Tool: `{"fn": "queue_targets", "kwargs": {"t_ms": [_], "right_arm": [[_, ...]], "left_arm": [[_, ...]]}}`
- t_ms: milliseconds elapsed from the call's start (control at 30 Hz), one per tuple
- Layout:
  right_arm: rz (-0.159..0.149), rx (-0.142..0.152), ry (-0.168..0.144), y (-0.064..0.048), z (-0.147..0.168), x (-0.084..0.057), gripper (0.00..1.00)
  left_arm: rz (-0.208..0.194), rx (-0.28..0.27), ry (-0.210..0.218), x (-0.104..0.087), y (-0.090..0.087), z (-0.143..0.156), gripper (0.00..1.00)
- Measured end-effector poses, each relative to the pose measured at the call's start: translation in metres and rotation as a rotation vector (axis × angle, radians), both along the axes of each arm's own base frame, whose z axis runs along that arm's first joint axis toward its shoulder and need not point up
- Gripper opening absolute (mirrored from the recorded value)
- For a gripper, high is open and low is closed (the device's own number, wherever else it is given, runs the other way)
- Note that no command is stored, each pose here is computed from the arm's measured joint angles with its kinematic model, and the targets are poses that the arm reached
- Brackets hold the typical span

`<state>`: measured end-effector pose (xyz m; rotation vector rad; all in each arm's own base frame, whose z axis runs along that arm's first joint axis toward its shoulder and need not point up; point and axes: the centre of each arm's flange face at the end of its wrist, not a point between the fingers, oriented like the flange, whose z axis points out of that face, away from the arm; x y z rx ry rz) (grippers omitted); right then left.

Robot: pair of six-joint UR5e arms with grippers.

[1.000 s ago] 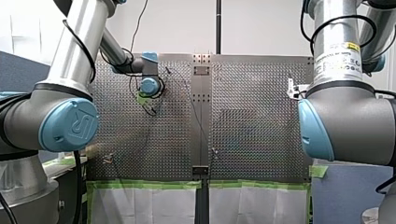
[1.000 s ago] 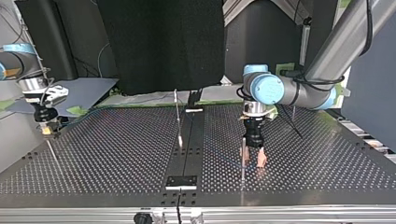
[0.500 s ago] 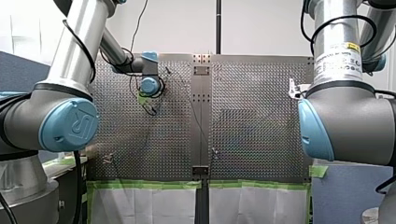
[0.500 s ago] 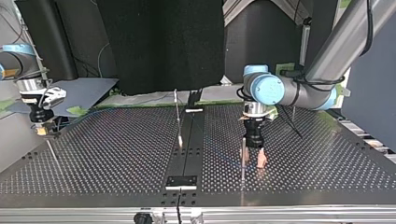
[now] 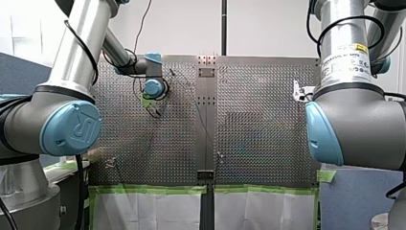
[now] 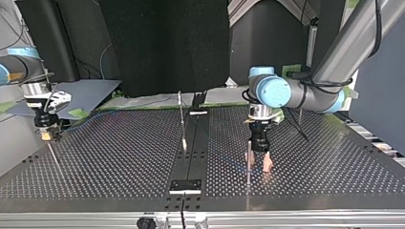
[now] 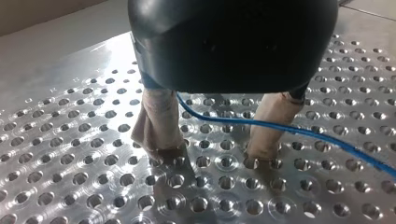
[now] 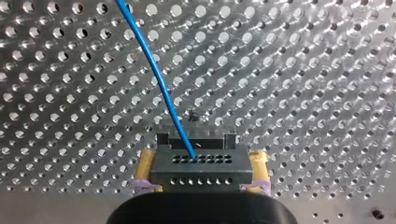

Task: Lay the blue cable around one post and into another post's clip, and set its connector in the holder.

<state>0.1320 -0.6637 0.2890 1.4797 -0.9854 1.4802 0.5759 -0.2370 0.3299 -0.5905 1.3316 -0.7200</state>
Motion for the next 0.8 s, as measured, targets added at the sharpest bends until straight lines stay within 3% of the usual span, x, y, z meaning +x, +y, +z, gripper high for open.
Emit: {"fn": "queue_targets", "kwargs": {"t_ms": [300,800], "right_arm": [[0.003,0.012,0.001,-0.006,-0.008,0.004,0.00],[0.004,0.005,-0.006,-0.010,-0.003,0.005,0.00]], "left_arm": [[0.001,0.000,0.001,0.000,0.000,-0.001,1.00],[0.001,0.001,0.000,0.000,0.001,0.000,1.00]]}}
